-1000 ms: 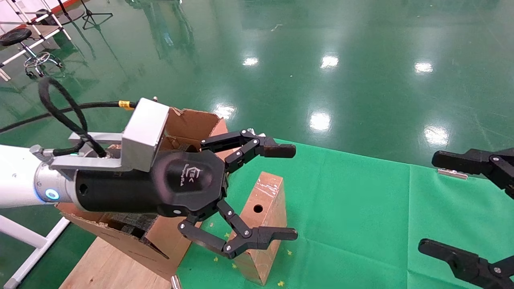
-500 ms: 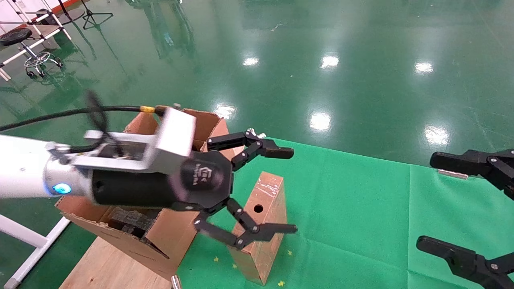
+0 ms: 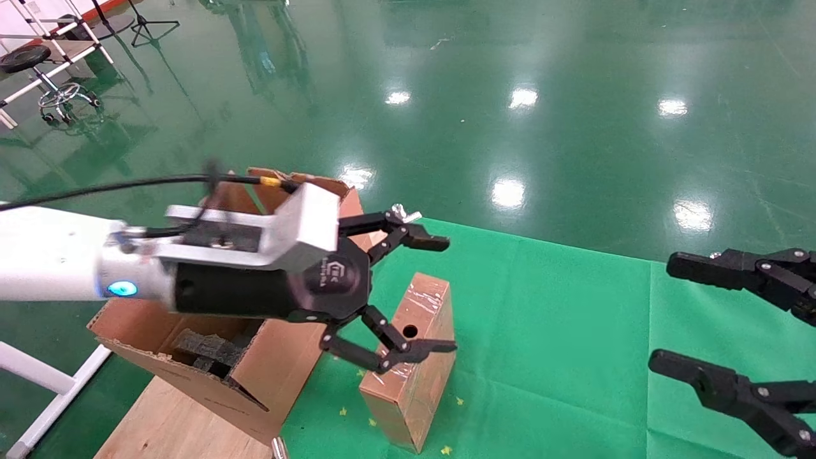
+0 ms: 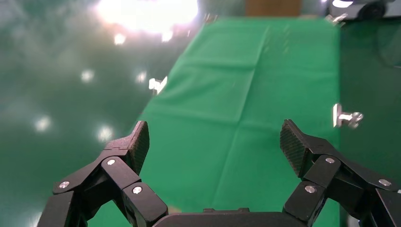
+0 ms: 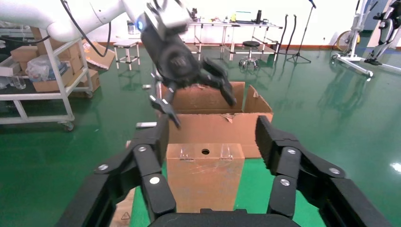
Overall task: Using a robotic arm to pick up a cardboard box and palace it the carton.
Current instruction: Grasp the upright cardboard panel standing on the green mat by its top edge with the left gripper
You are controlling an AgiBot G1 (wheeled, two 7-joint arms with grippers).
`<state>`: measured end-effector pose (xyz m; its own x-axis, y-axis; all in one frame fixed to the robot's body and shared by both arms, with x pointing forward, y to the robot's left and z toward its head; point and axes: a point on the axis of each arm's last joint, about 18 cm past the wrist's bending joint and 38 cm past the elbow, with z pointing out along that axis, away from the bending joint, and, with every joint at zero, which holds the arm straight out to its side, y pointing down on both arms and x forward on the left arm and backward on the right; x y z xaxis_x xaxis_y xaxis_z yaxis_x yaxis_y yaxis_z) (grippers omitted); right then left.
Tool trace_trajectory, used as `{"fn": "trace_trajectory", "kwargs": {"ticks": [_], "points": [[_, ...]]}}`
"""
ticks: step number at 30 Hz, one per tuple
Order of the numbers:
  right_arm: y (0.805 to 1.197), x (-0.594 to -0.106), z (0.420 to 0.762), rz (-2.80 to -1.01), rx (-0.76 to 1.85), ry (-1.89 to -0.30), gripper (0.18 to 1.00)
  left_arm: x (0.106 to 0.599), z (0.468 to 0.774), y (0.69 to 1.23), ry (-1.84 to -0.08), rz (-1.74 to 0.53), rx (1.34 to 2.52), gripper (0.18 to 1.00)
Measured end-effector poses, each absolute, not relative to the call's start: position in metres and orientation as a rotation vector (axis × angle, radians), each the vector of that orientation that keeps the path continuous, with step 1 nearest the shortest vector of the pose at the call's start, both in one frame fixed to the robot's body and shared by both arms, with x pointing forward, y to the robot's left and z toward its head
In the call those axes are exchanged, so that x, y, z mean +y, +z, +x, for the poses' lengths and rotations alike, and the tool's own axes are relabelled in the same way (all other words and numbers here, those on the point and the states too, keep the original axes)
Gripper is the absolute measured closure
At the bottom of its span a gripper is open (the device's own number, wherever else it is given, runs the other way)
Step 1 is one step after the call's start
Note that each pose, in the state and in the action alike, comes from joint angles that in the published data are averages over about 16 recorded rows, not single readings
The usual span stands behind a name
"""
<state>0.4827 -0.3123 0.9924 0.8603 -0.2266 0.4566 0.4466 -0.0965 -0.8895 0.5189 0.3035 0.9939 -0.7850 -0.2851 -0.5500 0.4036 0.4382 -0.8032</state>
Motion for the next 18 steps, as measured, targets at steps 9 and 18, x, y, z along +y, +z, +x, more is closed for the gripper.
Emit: {"fn": "trace_trajectory", "kwargs": {"ticks": [9, 18], "points": [[0.992, -0.312, 0.483, -1.571, -0.178, -0.569, 0.601, 0.300, 0.554, 1.009, -1.216, -0.197, 2.134, 0.183], [0.992, -0.312, 0.483, -1.571, -0.178, -0.569, 0.798, 0.286, 0.574, 1.029, -1.049, -0.537, 2.208, 0.183]]}}
